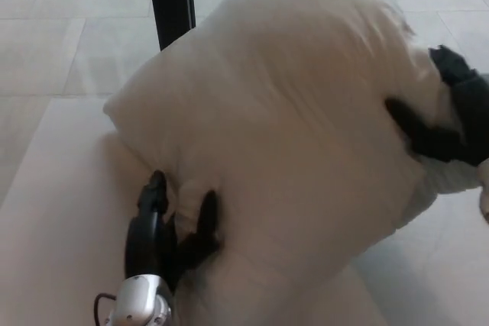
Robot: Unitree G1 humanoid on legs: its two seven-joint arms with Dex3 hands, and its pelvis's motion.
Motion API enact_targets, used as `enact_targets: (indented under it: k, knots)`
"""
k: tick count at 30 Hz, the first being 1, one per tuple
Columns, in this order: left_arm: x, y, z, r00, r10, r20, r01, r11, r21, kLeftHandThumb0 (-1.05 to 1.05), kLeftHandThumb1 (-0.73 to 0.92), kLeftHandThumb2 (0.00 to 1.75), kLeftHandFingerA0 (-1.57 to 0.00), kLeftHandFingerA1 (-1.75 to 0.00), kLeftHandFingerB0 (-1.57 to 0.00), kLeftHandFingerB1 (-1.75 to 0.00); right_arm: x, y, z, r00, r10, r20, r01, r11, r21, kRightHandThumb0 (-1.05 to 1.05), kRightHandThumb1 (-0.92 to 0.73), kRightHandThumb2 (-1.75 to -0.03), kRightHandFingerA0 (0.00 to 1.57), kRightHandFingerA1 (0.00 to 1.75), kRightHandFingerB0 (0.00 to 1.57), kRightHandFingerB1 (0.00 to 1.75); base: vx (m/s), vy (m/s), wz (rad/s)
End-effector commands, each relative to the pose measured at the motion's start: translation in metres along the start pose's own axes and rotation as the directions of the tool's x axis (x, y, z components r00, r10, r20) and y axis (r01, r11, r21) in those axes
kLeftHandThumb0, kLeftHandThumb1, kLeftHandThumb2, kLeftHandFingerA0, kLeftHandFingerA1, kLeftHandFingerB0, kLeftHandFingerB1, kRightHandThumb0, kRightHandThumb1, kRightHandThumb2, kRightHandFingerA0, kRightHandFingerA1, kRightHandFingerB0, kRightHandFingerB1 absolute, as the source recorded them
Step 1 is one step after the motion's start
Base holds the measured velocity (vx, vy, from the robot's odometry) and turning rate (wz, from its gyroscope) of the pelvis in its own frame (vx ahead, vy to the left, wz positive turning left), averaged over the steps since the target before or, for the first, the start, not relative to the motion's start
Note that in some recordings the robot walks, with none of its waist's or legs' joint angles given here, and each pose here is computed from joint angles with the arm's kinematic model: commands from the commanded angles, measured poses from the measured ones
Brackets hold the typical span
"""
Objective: The robot uses its left hand to press on the left side of the pillow kept in the middle of the desk and uses its right hand to lift up and the right side of the pillow and turn it over
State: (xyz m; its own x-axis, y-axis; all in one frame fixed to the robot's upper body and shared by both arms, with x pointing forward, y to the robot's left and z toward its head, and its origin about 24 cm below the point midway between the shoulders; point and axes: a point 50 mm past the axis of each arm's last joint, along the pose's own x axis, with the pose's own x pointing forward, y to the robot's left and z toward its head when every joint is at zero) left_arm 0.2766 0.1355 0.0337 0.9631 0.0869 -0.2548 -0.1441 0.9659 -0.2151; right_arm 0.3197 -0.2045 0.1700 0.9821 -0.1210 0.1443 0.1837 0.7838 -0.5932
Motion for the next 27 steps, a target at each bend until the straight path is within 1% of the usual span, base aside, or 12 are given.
enact_targets:
  k: [1, 3, 4, 7, 10, 12, 13, 20, 21, 24, 25, 27]
  knots:
    - [-0.017, 0.12, 0.032, 0.982, 0.118, -0.146, -0.151, 0.959, -0.241, -0.68, 0.47, 0.84, -0.08, -0.55, -0.02, -0.22, -0.045, -0.134, -0.087, 0.971, -0.045, -0.235, 0.131, 0.922, 0.364, -0.46, -0.63, -0.59, 0.45, 0.48, 0.47, 0.4, 0.0, 0.0, 0.0]
    - [-0.018, 0.136, 0.042, 0.978, 0.139, -0.152, -0.17, 0.962, -0.214, -0.65, 0.66, 0.58, -0.17, -0.52, 0.0, -0.27, -0.056, -0.144, -0.102, 0.957, -0.066, -0.283, 0.162, 0.929, 0.332, -0.48, -0.63, -0.59, 0.47, 0.51, 0.5, 0.41, 0.0, 0.0, 0.0]
    - [-0.019, 0.141, 0.044, 0.978, 0.141, -0.151, -0.171, 0.963, -0.208, -0.67, 0.57, 0.74, -0.14, -0.53, 0.0, -0.1, -0.06, -0.148, -0.106, 0.952, -0.074, -0.298, 0.17, 0.935, 0.311, -0.5, -0.64, -0.59, 0.48, 0.5, 0.52, 0.41, 0.0, 0.0, 0.0]
    - [-0.022, 0.156, 0.052, 0.975, 0.172, -0.139, -0.201, 0.953, -0.228, -0.69, 0.65, 0.65, -0.2, -0.54, 0.0, -0.16, -0.07, -0.157, -0.117, 0.939, -0.087, -0.334, 0.186, 0.943, 0.275, -0.49, -0.65, -0.59, 0.5, 0.5, 0.51, 0.41, 0.0, 0.0, 0.0]
    - [-0.026, 0.181, 0.07, 0.97, 0.221, -0.1, -0.24, 0.933, -0.268, -0.88, 0.53, 0.95, -0.13, -0.57, 0.0, -0.26, -0.086, -0.175, -0.134, 0.912, -0.132, -0.388, 0.243, 0.936, 0.255, -0.53, -0.67, -0.6, 0.53, 0.58, 0.47, 0.39, 0.0, 0.0, 0.0]
    - [-0.036, 0.205, 0.089, 0.961, 0.275, -0.016, -0.269, 0.928, -0.258, -0.81, 0.76, 0.63, -0.11, -0.54, 0.0, -0.18, -0.1, -0.194, -0.143, 0.899, -0.208, -0.385, 0.299, 0.934, 0.194, -0.68, -0.73, -0.62, 0.6, 0.82, 0.39, 0.46, 0.0, 0.0, 0.0]
    - [-0.043, 0.22, 0.097, 0.951, 0.309, 0.013, -0.298, 0.926, -0.231, -0.81, 0.57, 0.98, -0.22, -0.63, 0.0, -0.32, -0.109, -0.206, -0.146, 0.876, -0.256, -0.409, 0.354, 0.917, 0.184, -0.78, -0.74, -0.62, 0.6, 0.9, 0.37, 0.56, 0.0, 0.0, 0.0]
    - [-0.094, 0.302, 0.096, 0.739, 0.672, -0.05, -0.674, 0.739, -0.024, -0.88, 0.52, 0.98, -0.39, -0.67, 0.0, -0.33, -0.168, -0.266, -0.187, 0.686, -0.433, -0.585, 0.604, 0.787, 0.126, -0.94, -0.76, -0.64, 0.62, 1.02, 0.14, 0.76, 0.0, 0.0, 0.0]
    - [-0.106, 0.315, 0.088, 0.678, 0.732, -0.067, -0.734, 0.68, 0.009, -0.92, 0.56, 0.74, -0.45, -0.7, 0.0, -0.43, -0.179, -0.267, -0.195, 0.64, -0.452, -0.621, 0.642, 0.759, 0.109, -0.93, -0.78, -0.64, 0.51, 0.99, 0.1, 0.77, 0.0, 0.0, 0.0]
    - [-0.125, 0.33, 0.07, 0.603, 0.79, -0.108, -0.792, 0.61, 0.038, -0.87, 0.54, 0.98, -0.48, -0.81, -0.01, -0.43, -0.197, -0.264, -0.211, 0.578, -0.459, -0.674, 0.682, 0.725, 0.091, -0.88, -0.83, -0.65, 0.42, 0.98, 0.09, 0.75, 0.0, 0.0, 0.0]
    - [-0.13, 0.331, 0.063, 0.606, 0.787, -0.117, -0.787, 0.614, 0.051, -0.89, 0.72, 0.61, -0.4, -0.84, 0.0, -0.45, -0.203, -0.262, -0.216, 0.558, -0.459, -0.691, 0.699, 0.709, 0.093, -0.87, -0.83, -0.64, 0.33, 0.98, 0.07, 0.79, 0.0, 0.0, 0.0]
    - [-0.144, 0.334, 0.038, 0.59, 0.79, -0.166, -0.801, 0.599, 0.008, -0.82, 0.5, 0.94, -0.48, -0.8, -0.01, -0.44, -0.219, -0.253, -0.231, 0.504, -0.455, -0.734, 0.725, 0.685, 0.072, -0.85, -0.85, -0.68, 0.94, 1.48, 0.03, 0.82, 0.0, 0.0, 0.0]
